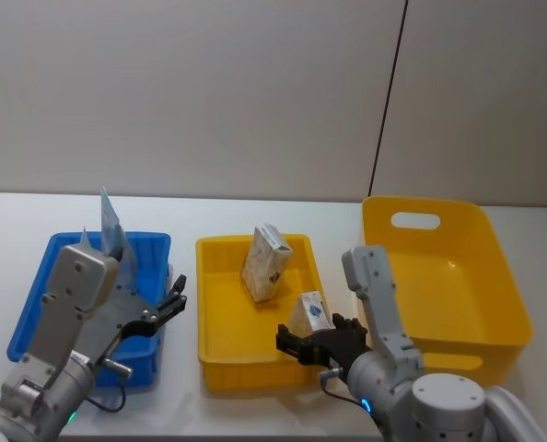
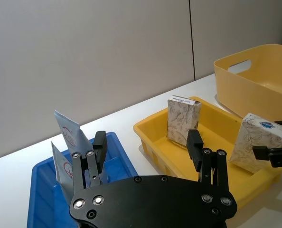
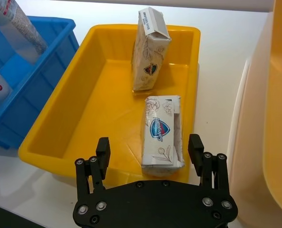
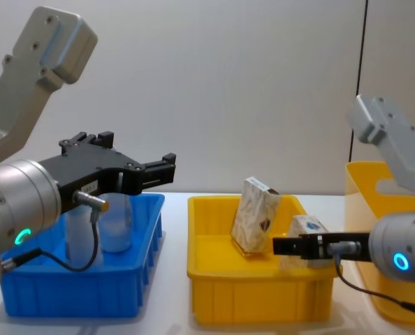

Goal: Bimanual collaborative sorting of washing and personal care products

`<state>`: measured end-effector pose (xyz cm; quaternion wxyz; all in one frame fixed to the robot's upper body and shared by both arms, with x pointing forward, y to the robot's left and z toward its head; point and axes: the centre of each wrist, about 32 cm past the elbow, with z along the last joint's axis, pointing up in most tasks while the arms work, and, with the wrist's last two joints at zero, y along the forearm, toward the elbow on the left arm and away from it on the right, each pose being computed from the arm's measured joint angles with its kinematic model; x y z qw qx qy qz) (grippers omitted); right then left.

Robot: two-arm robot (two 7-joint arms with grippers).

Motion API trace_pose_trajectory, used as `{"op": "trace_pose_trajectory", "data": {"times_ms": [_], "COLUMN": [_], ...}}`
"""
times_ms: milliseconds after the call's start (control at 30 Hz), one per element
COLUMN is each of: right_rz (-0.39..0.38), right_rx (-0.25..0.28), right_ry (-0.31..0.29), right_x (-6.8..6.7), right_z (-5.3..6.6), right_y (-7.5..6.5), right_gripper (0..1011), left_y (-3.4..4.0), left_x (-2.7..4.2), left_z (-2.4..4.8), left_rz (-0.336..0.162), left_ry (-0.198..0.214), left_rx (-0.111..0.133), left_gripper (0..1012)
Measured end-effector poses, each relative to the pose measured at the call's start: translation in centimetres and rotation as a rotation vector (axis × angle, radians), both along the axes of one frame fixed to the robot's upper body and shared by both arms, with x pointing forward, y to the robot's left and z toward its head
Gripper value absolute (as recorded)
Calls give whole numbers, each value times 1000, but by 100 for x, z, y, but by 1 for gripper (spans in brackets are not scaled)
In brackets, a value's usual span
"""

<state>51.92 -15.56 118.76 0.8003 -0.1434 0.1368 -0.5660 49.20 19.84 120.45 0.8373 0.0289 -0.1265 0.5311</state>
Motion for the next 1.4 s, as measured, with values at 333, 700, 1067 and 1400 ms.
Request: {"op": "trace_pose_trajectory", "data": {"times_ms": [333, 700, 1067, 1400], "right_rz": [-1, -17, -44, -51], "right_rx": [-9, -21, -35, -41], "right_ry": [11, 10, -1, -56], "right_x": [99, 171, 203, 196], "right_z": [-19, -17, -6, 2], "right_y": [57, 102, 129, 140], "right_gripper": [881, 552, 359, 348], "left_y": [0, 0, 0, 0], "left_x": [0, 0, 0, 0], "left_z": [0, 0, 0, 0], "left_rz": [0, 0, 0, 0], "left_ry": [0, 0, 0, 0], "left_rx": [0, 0, 0, 0], "left_gripper": [1001, 1001, 1001, 1001]}}
